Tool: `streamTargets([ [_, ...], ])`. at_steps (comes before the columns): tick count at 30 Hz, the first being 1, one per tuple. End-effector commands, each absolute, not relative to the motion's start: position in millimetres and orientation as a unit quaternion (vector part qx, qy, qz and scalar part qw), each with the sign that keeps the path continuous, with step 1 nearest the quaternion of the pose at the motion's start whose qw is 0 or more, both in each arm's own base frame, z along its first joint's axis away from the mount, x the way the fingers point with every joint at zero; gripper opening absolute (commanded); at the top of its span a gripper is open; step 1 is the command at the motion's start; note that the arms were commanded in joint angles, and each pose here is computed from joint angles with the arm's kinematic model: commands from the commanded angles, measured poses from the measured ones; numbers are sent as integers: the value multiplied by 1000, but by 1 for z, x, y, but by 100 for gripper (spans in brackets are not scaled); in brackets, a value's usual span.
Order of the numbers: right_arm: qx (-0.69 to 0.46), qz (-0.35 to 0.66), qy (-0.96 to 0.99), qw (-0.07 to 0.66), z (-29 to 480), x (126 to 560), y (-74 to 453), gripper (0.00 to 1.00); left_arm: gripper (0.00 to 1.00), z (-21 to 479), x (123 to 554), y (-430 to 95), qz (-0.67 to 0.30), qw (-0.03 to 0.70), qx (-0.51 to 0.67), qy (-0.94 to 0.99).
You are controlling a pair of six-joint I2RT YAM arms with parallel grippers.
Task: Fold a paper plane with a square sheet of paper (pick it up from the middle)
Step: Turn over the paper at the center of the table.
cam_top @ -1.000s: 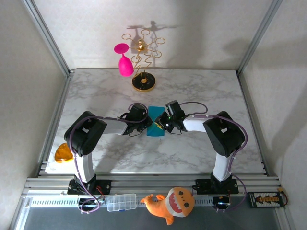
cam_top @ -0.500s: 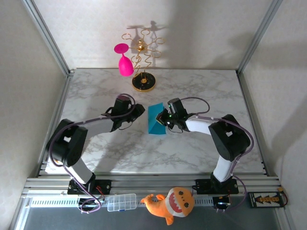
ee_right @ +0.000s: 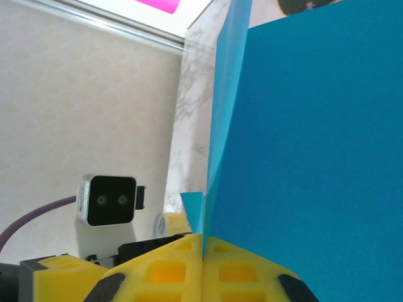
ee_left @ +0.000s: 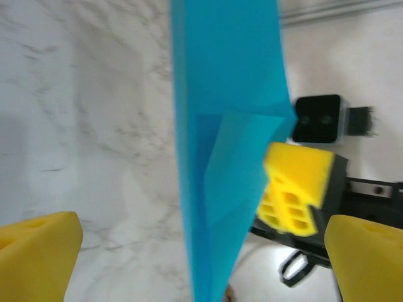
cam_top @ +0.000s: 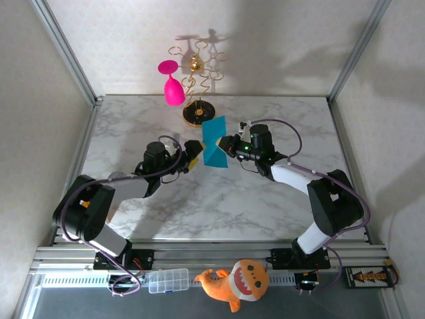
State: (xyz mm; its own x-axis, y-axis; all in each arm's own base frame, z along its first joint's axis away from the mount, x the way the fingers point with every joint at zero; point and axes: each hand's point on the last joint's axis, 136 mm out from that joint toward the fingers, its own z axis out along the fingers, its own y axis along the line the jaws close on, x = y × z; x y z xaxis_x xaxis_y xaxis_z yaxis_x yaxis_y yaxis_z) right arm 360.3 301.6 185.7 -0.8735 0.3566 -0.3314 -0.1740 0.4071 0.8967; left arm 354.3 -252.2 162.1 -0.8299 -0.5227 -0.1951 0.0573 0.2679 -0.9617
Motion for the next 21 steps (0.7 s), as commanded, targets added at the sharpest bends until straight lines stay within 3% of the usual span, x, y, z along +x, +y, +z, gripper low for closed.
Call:
streamTargets([
  [1,30,580,779,238,205,351,307,0,98,202,344,-271,-663,242,-110,700],
  [4,29,588,775,232,207,349,308,0,93,200,344,-280,-668,231,-106,699],
  [21,36,582,783,216,194,346,300,0,36,185,352,-280,-636,237,-107,726],
])
